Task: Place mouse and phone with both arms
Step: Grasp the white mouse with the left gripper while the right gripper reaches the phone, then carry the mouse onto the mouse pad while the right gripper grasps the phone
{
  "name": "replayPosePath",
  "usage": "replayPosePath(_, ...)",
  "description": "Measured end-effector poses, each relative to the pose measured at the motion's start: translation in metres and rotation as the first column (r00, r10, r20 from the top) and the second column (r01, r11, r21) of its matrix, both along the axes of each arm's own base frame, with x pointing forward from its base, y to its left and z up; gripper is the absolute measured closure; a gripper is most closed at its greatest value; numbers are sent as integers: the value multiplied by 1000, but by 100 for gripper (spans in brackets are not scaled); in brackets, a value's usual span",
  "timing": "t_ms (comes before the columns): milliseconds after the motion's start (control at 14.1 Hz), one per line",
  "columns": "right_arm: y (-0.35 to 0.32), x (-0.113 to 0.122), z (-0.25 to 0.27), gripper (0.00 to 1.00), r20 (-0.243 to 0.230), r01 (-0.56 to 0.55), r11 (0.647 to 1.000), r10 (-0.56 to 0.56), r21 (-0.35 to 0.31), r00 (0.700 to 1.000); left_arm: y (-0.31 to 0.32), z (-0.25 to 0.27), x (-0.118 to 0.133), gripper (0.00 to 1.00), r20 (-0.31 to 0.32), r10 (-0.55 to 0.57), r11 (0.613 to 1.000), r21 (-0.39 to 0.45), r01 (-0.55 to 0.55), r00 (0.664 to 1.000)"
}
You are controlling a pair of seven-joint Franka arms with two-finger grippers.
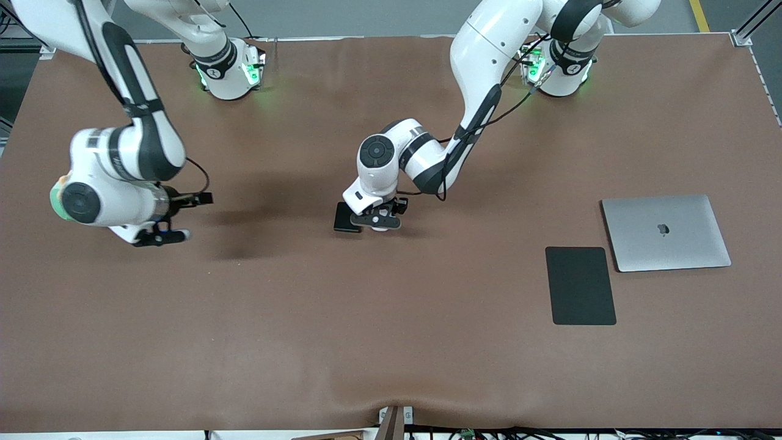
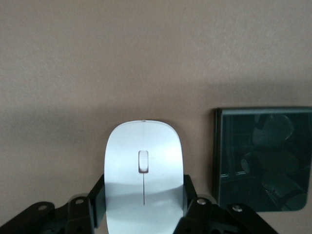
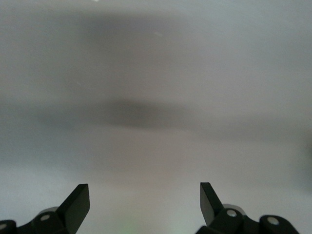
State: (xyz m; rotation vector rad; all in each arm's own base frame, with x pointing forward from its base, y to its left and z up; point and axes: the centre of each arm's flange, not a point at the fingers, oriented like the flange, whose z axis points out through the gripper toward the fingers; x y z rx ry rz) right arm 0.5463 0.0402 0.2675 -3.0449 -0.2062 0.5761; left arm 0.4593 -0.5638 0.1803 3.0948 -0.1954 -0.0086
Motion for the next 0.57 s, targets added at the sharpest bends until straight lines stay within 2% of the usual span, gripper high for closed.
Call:
replayPosePath(142, 38, 4, -16, 0, 33, 29, 998, -31, 62, 999, 11, 13, 22, 38, 22, 32, 999, -11, -32, 999)
replayPosePath(284, 75, 4, -22, 0, 29, 119, 985, -123, 123, 992, 40, 38, 59, 38, 39, 95, 995, -22, -94, 995)
replayPosePath(426, 108, 2, -25, 0, 35, 165, 977, -171, 134, 985, 86, 71, 102, 38, 39, 172, 985, -17, -171, 984)
replayPosePath(568, 142, -1, -28, 0, 51, 191, 974, -198, 119, 979, 146, 100, 145, 38, 42, 230, 973, -16, -229, 972)
